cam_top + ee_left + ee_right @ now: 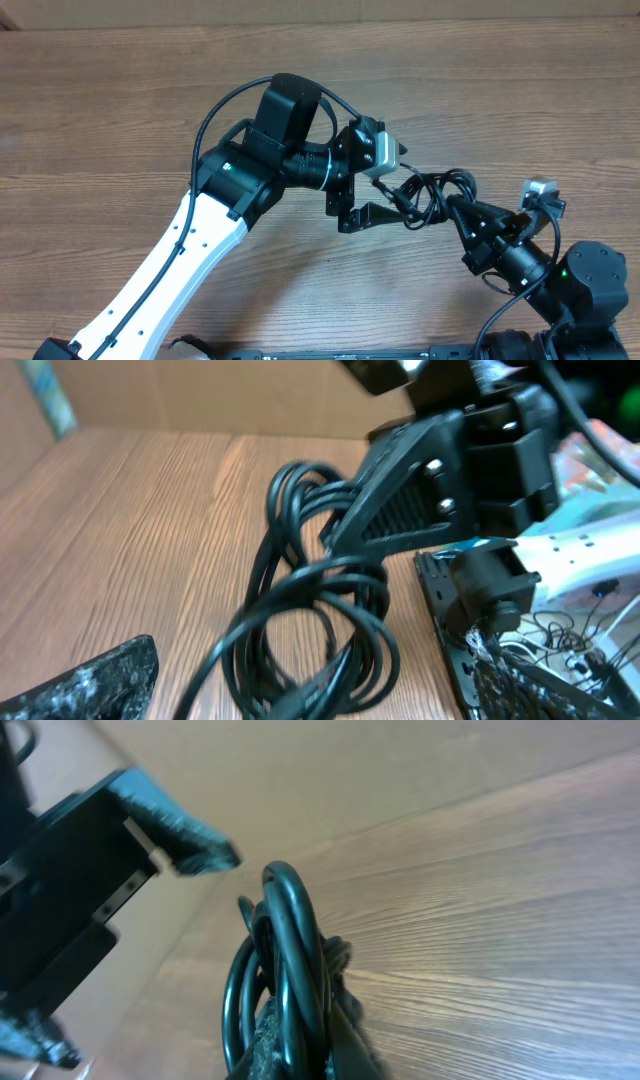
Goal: Untangle cables
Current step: 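Grasp a cable strand with the right gripper and pull it rightward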
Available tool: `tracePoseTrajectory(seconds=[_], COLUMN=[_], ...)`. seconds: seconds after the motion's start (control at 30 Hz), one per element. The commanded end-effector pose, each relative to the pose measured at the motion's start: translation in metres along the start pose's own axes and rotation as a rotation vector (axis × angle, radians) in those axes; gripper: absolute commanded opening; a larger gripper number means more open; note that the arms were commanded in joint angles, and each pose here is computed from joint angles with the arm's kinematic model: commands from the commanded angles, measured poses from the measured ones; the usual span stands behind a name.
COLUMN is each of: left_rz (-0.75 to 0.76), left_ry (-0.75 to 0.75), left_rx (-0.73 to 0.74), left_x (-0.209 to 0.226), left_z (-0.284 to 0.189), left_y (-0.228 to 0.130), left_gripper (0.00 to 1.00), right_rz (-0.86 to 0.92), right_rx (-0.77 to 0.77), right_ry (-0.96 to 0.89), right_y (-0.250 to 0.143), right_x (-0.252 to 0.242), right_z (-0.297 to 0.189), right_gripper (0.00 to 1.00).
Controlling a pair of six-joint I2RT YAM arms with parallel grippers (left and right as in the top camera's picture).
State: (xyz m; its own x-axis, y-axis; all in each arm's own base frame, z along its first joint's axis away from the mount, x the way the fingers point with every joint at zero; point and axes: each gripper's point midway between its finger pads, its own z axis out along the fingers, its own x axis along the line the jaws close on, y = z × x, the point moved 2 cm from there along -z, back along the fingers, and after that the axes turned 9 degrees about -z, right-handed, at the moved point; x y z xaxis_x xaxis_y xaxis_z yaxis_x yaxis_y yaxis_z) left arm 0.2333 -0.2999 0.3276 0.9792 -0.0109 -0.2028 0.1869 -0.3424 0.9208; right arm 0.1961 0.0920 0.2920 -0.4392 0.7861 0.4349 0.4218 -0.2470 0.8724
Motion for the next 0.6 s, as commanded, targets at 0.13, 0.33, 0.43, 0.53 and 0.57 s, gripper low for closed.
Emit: tracePoseTrajectory(seconds=[0.13, 0.33, 0.43, 0.53, 0.57], left_rz=[-0.201, -0.238, -0.208, -0.165, -0.145], left_ry=[0.115, 0.075, 0.062, 0.044, 0.026], left_rx=[0.048, 0.081, 0.092, 0.102, 0.105], left_x=[0.014, 0.003, -0.001, -0.006, -0.009], left_z=[-0.001, 0.004, 0.007, 0.010, 0.011], left_y=[-0.009, -0.016, -0.017, -0.019, -0.019], left_gripper=[0.99, 1.00, 1.00, 1.00, 1.00], right_rz=[0.119, 0.348, 0.483, 0.608, 0.624], right_rx=[-0.075, -0.103, -0.108, -0.097, -0.096], right_ry=[-0.106, -0.123, -0.117, -0.125, -0.126], right_y=[0.016, 0.018, 0.017, 0.012, 0.011], right_x=[-0.013, -0.017, -0.017, -0.019, -0.019], right_z=[-0.005, -0.006, -0.006, -0.006, -0.006], right_gripper=[0.04, 0.04, 0.04, 0.04, 0.04])
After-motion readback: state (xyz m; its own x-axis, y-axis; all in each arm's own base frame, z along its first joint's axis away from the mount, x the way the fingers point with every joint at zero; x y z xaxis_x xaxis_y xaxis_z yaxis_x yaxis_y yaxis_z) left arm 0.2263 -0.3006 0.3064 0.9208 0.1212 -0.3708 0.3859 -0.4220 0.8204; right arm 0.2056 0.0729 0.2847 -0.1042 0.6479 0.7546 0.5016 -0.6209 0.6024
